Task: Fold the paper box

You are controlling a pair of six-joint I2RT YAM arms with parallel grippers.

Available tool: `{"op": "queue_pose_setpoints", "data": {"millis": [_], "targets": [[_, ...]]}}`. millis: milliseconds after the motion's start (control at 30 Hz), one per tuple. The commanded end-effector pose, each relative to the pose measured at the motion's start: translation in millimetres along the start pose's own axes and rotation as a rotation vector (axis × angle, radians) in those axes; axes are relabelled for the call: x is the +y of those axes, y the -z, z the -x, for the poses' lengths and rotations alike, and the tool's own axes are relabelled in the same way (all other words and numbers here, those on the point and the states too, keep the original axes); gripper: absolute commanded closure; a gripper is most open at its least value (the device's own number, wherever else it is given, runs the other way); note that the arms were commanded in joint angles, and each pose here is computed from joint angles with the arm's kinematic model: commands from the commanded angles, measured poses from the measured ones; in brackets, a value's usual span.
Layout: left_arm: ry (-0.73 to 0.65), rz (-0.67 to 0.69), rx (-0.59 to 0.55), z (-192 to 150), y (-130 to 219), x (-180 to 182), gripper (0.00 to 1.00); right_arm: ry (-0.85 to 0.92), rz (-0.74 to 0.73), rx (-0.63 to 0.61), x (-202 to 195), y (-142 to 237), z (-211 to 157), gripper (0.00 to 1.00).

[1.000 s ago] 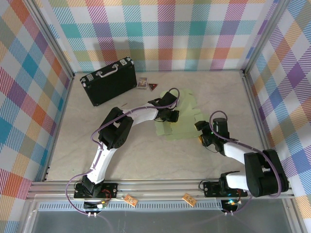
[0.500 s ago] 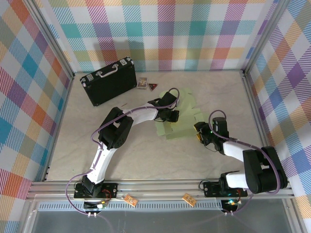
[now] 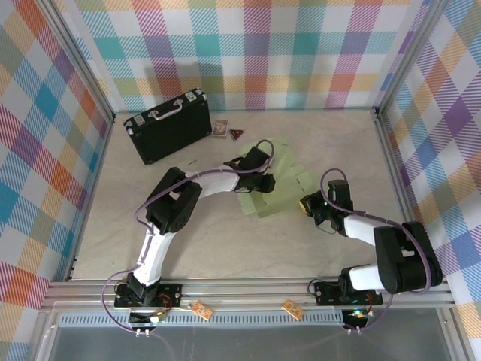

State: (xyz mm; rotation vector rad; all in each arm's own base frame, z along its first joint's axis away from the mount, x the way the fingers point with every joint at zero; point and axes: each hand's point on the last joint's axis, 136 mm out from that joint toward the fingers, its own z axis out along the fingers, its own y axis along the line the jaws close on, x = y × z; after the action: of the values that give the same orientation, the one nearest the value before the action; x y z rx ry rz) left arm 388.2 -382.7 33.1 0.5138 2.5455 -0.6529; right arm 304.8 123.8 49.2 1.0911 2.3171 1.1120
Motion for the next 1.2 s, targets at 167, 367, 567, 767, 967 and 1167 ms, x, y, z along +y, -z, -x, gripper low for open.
{"op": "queue_pose_setpoints", "data": {"millis": [167, 367, 567, 767, 967, 1167], "targets": [[-0.054, 0.039, -0.194, 32, 106, -13, 0.58, 0.301, 0.085, -0.006, 84, 58, -3, 1.00], [-0.079, 0.133, -0.252, 42, 194, -14, 0.51, 0.564, 0.140, -0.009, 143, 110, -12, 1.00], [-0.043, 0.157, -0.343, 34, 274, -14, 0.45, 0.814, 0.142, -0.031, 197, 167, -20, 1.00], [-0.004, 0.036, -0.320, -5, 298, -24, 0.39, 0.957, 0.002, 0.032, 205, 197, -29, 1.00], [0.073, -0.014, -0.297, -52, 294, -12, 0.38, 1.116, -0.178, 0.159, 200, 184, -41, 1.00], [0.133, -0.005, -0.291, -87, 298, 3, 0.37, 1.391, -0.435, 0.402, 179, 105, -96, 1.00]]}}
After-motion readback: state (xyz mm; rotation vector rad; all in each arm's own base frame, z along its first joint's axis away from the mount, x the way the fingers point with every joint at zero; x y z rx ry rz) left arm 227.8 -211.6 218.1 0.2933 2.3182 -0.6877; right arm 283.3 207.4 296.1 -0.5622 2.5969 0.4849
